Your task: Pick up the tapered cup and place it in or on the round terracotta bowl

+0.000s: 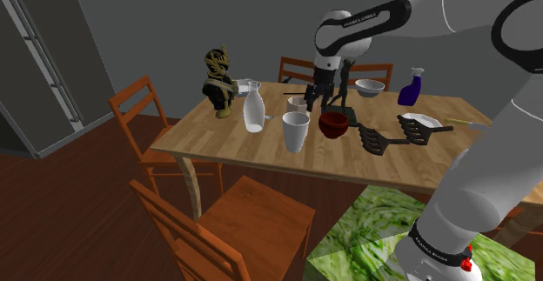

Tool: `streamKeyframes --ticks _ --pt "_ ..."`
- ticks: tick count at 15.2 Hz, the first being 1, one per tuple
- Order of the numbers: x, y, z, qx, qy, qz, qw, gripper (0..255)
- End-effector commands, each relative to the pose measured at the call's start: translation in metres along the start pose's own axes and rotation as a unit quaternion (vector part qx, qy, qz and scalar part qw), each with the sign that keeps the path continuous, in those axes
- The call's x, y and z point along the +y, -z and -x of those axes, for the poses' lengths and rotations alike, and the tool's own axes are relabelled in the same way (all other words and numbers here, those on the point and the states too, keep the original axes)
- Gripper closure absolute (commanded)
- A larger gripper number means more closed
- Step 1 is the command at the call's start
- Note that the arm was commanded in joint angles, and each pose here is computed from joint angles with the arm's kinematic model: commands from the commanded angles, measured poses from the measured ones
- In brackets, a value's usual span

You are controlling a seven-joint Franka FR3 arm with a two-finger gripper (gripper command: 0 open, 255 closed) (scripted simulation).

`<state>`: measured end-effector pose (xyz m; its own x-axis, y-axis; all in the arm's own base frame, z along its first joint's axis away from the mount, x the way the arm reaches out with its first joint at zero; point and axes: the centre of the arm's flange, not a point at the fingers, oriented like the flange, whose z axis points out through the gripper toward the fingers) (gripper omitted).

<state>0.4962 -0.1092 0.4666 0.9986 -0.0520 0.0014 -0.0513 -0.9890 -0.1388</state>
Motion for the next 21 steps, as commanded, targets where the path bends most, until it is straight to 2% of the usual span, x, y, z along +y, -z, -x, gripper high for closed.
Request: streamKeyframes --ticks 1,6,14,21 --pt "0.010 -0.016 -0.024 0.001 0.001 -0.003 1.0000 0" --pt "0.034 -0.050 -0.074 0.003 0.002 -0.010 0.9999 0" --pt "0.033 -0.090 -0.074 0.003 0.002 -0.010 0.9999 0" --pt "0.033 -0.090 -0.074 0.003 0.002 -0.010 0.9999 0"
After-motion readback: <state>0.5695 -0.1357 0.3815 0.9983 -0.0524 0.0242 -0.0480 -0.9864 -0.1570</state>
